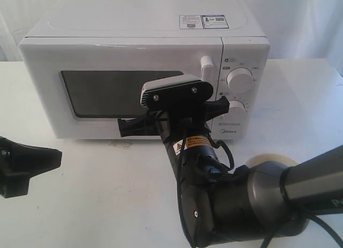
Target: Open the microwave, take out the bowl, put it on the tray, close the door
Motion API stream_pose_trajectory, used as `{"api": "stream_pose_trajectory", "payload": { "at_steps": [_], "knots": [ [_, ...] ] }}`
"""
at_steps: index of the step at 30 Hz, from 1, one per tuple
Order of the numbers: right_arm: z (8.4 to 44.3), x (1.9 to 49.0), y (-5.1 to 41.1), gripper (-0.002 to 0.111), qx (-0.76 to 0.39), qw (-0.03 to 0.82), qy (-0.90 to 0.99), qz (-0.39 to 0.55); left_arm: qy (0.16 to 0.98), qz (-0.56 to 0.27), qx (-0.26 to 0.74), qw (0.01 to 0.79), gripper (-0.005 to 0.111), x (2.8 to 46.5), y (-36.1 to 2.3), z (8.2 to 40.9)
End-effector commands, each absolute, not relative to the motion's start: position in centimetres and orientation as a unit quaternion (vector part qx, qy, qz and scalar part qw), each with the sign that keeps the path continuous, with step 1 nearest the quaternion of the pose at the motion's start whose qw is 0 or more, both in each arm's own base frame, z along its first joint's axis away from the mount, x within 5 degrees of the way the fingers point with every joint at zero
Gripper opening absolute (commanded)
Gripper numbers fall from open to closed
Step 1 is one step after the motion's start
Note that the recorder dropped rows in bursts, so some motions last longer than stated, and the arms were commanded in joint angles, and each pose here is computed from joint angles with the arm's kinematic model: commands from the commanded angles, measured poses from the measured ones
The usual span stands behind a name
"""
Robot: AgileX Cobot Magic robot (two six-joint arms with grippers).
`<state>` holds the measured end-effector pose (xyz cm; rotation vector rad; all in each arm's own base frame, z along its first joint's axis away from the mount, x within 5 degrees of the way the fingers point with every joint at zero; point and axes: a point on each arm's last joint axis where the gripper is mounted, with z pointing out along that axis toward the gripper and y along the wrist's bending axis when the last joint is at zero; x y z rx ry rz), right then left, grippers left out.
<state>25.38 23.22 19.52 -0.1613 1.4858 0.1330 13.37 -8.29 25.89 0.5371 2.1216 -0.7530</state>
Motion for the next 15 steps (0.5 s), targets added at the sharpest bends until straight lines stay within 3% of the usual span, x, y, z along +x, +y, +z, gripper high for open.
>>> {"api": "stream_pose_trajectory", "payload": {
  "at_steps": [1,7,15],
  "knots": [
    [19.7,25.3,23.0,0.000,-0.074,0.734,0.673,0.056,0.838,-0.311,0.206,0.399,0.000,13.1,-8.4,25.9],
    [19.7,25.3,23.0,0.000,-0.074,0.734,0.673,0.056,0.839,-0.293,0.200,0.412,0.000,13.5,-8.1,25.9],
    [19.7,25.3,23.0,0.000,-0.074,0.734,0.673,0.056,0.797,-0.271,0.206,0.499,0.000,10.7,-6.6,28.5]
  ]
}}
